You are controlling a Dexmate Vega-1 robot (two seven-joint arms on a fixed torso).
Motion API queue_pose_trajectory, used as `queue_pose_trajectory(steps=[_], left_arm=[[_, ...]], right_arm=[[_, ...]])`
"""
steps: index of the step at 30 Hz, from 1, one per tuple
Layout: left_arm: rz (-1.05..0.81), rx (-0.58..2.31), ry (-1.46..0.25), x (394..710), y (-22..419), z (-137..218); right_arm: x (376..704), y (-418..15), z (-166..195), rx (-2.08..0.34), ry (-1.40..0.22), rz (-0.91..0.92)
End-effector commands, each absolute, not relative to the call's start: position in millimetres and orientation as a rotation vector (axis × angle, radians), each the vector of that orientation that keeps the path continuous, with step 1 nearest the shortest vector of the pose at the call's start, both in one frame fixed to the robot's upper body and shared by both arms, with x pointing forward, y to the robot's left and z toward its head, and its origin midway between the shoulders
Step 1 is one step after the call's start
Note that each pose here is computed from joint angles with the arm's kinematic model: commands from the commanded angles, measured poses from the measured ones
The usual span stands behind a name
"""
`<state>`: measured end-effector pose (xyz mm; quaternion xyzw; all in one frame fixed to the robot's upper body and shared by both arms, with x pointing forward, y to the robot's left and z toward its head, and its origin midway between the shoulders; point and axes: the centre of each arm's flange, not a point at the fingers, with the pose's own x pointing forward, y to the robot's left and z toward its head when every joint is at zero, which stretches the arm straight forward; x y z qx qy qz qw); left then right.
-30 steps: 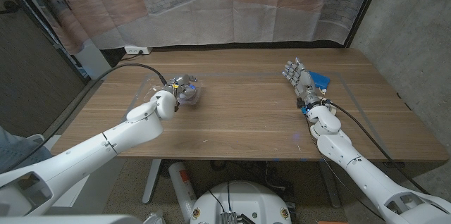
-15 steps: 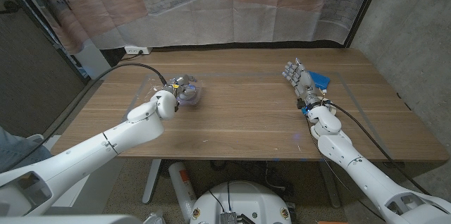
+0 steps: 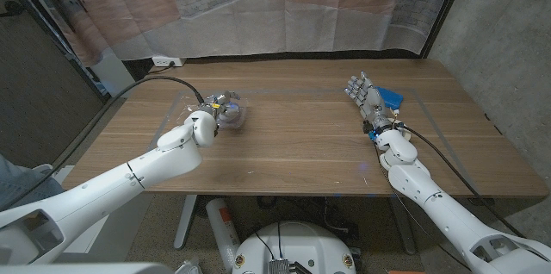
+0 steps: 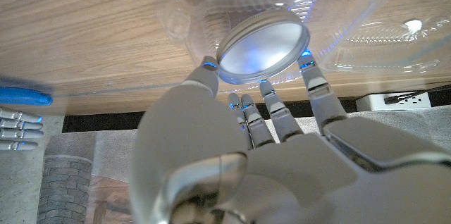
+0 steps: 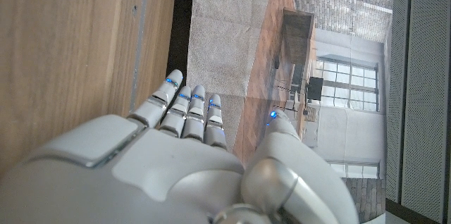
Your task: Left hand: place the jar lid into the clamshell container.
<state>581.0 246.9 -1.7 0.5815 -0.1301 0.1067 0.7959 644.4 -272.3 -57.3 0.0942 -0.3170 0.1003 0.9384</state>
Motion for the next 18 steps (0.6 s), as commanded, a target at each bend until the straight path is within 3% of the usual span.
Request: queue_pose_trajectory(steps=[1,18], left_arm=[[0.234,1.25,-0.277,579.5,245.4,-2.5],[0.229,1.241,-0.263,577.3,250.0,-4.4]], right_arm=[[645.1,-273.3,-58.2,0.193,-0.643,0.206],[647.3,-270.0,-58.6,0.194,-0.639,0.212]])
